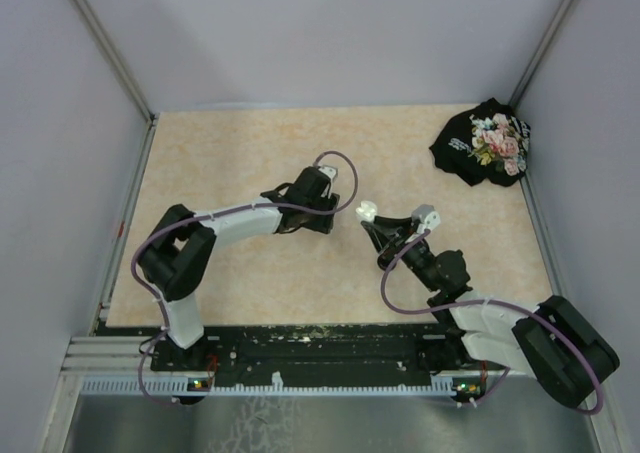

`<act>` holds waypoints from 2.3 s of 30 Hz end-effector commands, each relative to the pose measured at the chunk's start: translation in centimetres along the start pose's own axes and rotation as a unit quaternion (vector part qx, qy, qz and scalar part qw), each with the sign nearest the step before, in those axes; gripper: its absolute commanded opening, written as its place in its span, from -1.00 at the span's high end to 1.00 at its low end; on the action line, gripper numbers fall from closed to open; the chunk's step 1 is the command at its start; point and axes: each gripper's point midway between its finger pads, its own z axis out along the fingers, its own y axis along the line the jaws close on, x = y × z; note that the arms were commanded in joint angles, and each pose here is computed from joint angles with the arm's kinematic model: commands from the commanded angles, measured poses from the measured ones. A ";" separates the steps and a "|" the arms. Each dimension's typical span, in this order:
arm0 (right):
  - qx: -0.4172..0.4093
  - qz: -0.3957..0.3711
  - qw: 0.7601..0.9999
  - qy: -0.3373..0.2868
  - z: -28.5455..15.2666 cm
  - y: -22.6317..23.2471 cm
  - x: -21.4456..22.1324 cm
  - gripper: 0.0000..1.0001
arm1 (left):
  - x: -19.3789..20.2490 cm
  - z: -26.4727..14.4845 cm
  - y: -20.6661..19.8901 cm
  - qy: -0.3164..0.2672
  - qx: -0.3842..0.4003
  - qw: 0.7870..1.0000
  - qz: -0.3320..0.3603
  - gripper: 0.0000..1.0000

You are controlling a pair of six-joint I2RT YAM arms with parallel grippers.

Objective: Insert the wireless bluetooth earbuds into the charging case
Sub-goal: Pick up the earbud from the center of the board.

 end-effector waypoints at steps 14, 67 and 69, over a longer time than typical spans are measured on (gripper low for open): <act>-0.021 -0.008 0.999 -0.024 0.4 0.7 -1.5 1.00 | 2.4 2.4 1.2 0.042 -0.049 0.997 0.044 0.25; -0.048 -0.003 0.999 -0.015 0.8 1.6 -1.2 1.00 | 3.2 1.0 3.3 0.069 -0.119 0.990 0.042 -0.42; -0.049 -0.002 0.999 -0.014 0.8 1.7 -1.1 1.00 | 3.6 0.4 3.9 0.067 -0.129 0.988 0.044 -0.42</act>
